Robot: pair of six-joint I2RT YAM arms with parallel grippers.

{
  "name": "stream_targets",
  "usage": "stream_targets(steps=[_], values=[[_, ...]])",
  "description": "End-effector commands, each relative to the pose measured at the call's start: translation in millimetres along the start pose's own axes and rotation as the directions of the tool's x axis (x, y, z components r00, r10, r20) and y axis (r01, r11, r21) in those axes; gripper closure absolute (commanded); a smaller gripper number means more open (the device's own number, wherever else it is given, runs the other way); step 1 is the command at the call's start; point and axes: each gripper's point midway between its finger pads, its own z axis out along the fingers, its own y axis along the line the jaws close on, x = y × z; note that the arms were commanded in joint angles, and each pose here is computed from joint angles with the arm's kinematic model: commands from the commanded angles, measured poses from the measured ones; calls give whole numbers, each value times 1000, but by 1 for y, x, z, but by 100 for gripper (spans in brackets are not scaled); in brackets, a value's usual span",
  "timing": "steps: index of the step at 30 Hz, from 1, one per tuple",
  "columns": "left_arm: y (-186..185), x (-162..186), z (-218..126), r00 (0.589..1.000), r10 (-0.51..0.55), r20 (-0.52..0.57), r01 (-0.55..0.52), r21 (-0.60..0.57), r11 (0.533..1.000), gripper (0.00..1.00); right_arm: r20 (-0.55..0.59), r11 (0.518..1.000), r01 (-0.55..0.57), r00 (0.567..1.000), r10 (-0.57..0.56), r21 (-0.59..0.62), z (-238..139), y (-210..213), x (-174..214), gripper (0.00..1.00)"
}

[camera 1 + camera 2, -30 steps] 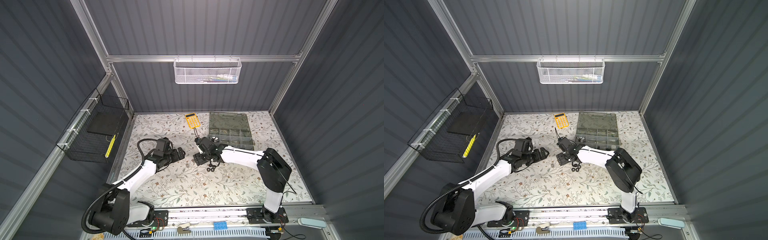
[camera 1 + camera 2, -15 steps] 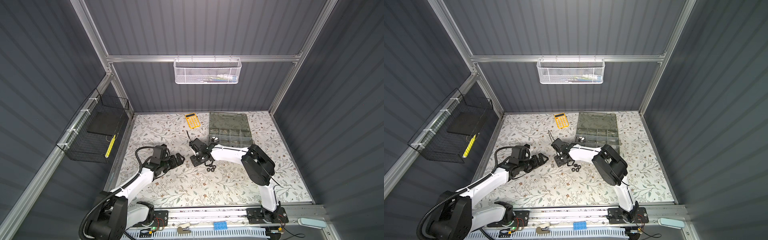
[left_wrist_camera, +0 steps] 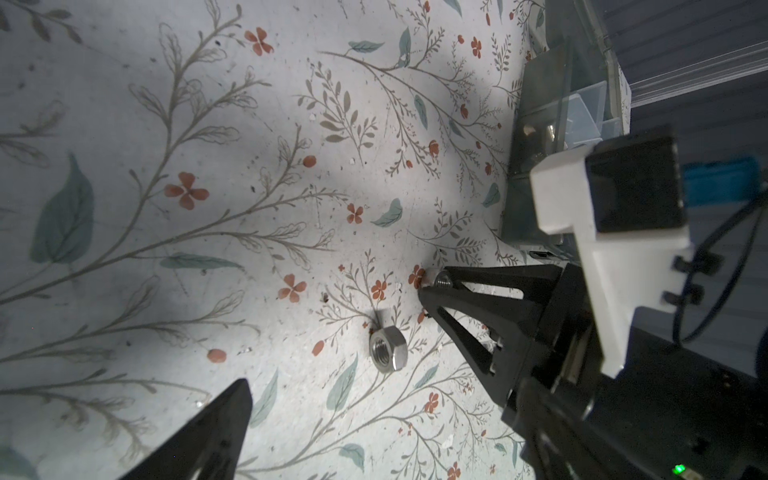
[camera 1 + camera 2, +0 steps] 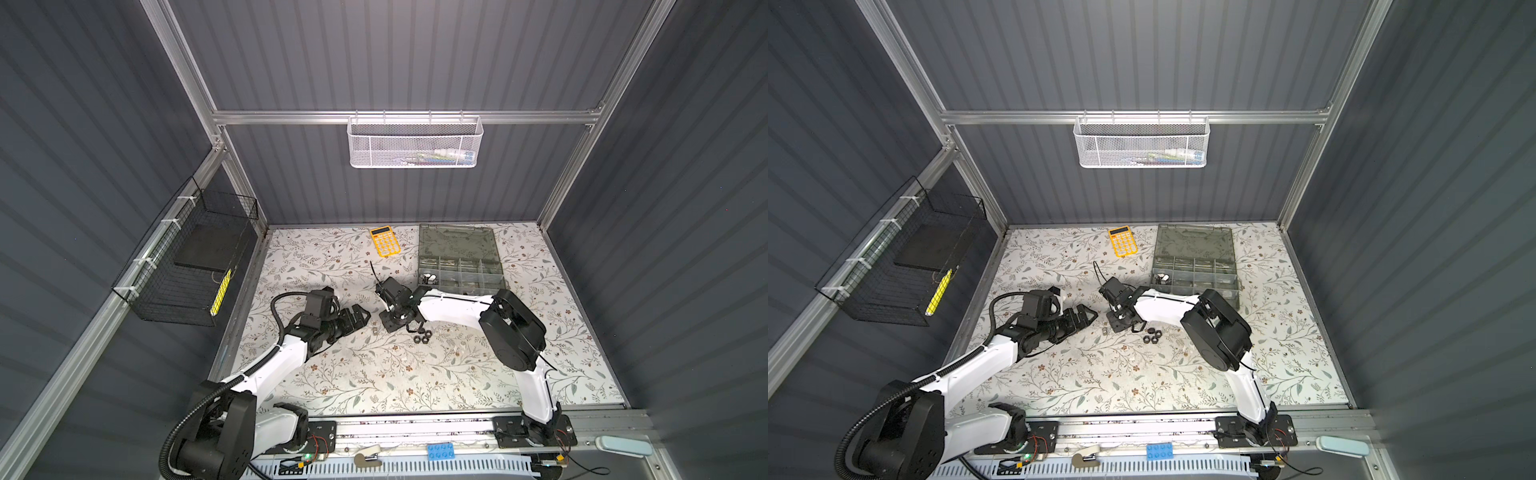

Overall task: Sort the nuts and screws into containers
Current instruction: 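Withdraw the left gripper while the right gripper grasps a silver hex nut, then carry the hex nut into the box with the right gripper while the left lowers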

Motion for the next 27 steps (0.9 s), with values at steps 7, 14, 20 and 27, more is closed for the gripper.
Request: stream_targets(steps=[7,14,20,27], values=[[1,3,-3,1000,-1,-2,1,2,1000,0,54,999,-34,998,35,-29,-48,-9,-21,87],[-4,-1,-2,1000,12,4,-12,5,1000,0,156,985,-168,974,161,28,-101,-80,-47,86],[-11,3,4,999,43,-8,-43,-2,999,0,176,932,-344,930,322,115,-113,-170,-45,86],[-17,9,9,993,112,-21,-113,-49,992,0,154,881,-445,893,423,160,-102,-227,-32,86]])
